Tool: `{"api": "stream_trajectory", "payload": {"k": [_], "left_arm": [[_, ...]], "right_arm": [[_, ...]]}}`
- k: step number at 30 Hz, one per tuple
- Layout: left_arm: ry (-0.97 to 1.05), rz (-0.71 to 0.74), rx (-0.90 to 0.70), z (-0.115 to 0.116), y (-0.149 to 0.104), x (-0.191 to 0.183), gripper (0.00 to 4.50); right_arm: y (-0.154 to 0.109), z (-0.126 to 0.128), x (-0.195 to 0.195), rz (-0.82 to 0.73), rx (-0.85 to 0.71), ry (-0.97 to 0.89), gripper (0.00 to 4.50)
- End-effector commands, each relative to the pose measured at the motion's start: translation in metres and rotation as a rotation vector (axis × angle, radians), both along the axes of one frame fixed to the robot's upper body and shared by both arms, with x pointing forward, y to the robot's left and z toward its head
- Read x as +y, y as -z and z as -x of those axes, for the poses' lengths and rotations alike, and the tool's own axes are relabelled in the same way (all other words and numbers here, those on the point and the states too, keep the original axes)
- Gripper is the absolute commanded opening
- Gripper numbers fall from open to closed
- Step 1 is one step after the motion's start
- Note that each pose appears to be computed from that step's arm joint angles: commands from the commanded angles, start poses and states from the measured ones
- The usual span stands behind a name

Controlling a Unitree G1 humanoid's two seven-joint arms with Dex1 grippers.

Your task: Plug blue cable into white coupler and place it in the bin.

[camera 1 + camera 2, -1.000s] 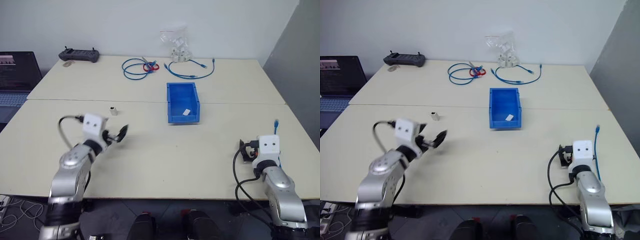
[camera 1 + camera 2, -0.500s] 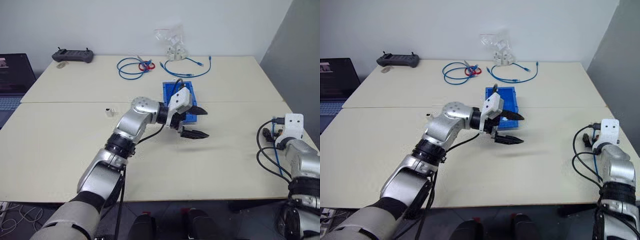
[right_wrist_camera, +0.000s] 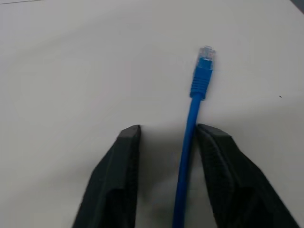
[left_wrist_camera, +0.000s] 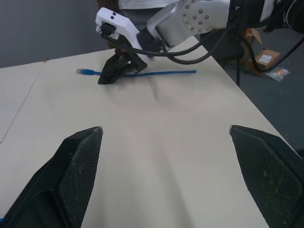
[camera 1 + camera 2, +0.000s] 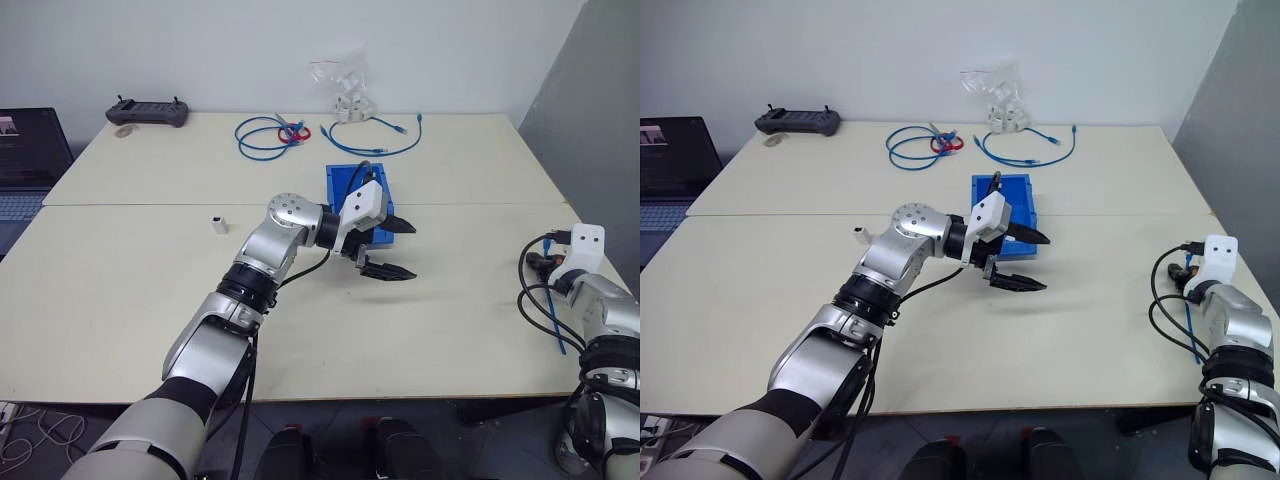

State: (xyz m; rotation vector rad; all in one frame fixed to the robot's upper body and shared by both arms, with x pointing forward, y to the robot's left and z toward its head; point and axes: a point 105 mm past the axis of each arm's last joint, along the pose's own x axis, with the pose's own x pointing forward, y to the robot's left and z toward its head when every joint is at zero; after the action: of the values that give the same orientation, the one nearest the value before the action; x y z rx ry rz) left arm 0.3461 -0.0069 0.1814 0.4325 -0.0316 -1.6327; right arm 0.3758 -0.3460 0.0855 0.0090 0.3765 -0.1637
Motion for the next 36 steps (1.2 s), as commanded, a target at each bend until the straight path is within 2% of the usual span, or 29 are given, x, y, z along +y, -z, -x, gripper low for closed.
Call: {"api": "stream_trajectory", "payload": {"k": [1, 5, 9, 12, 14, 17, 19, 23, 26, 29, 32, 33, 34, 36], "left_arm": [[-0.016, 0.018, -0.053, -0.004, -0.011, 0.001, 4.5], [-0.027, 0.022, -0.04, -0.005, -0.01, 0.003, 4.5], [-0.056, 0.014, -0.038, -0.004, -0.005, 0.021, 4.5], [-0.164, 0.067, -0.047, -0.011, -0.015, 0.048, 4.5], [-0.267, 0.1, -0.008, -0.01, -0.02, 0.085, 4.5], [-0.413, 0.103, 0.068, 0.019, -0.009, 0.141, 4.5], [-0.501, 0.092, 0.123, 0.047, 0.004, 0.162, 4.5], [-0.681, 0.04, 0.199, 0.113, 0.044, 0.182, 4.5], [-0.892, 0.072, 0.204, 0.138, 0.06, 0.192, 4.5], [-1.048, 0.105, 0.21, 0.154, 0.068, 0.197, 4.5], [-1.134, 0.141, 0.216, 0.161, 0.071, 0.197, 4.5], [-1.152, 0.143, 0.219, 0.163, 0.073, 0.197, 4.5], [-1.167, 0.143, 0.22, 0.164, 0.074, 0.197, 4.5], [-1.185, 0.138, 0.216, 0.163, 0.076, 0.199, 4.5]], "right_arm": [[0.022, 0.008, -0.002, 0.02, 0.082, 0.013, 0.96], [0.022, 0.005, 0.001, 0.054, 0.084, -0.003, 0.01], [0.007, 0.001, 0.016, 0.186, 0.038, -0.119, 0.01], [-0.016, 0.0, 0.048, 0.287, -0.055, -0.334, 0.01], [-0.028, 0.014, 0.09, 0.436, -0.096, -0.661, 0.01], [-0.037, 0.053, 0.163, 0.405, -0.114, -1.131, 0.01], [-0.042, 0.063, 0.2, 0.376, -0.133, -1.3, 0.01], [-0.041, 0.049, 0.275, 0.338, -0.179, -1.46, 0.01], [-0.028, 0.038, 0.32, 0.362, -0.156, -1.543, 0.01], [-0.014, 0.033, 0.342, 0.397, -0.117, -1.607, 0.01], [0.006, 0.033, 0.342, 0.454, -0.062, -1.65, 0.01], [0.014, 0.037, 0.339, 0.435, -0.033, -1.669, 0.48], [0.017, 0.039, 0.338, 0.415, -0.022, -1.674, 0.56], [0.017, 0.039, 0.338, 0.39, -0.033, -1.662, 1.19]]}}
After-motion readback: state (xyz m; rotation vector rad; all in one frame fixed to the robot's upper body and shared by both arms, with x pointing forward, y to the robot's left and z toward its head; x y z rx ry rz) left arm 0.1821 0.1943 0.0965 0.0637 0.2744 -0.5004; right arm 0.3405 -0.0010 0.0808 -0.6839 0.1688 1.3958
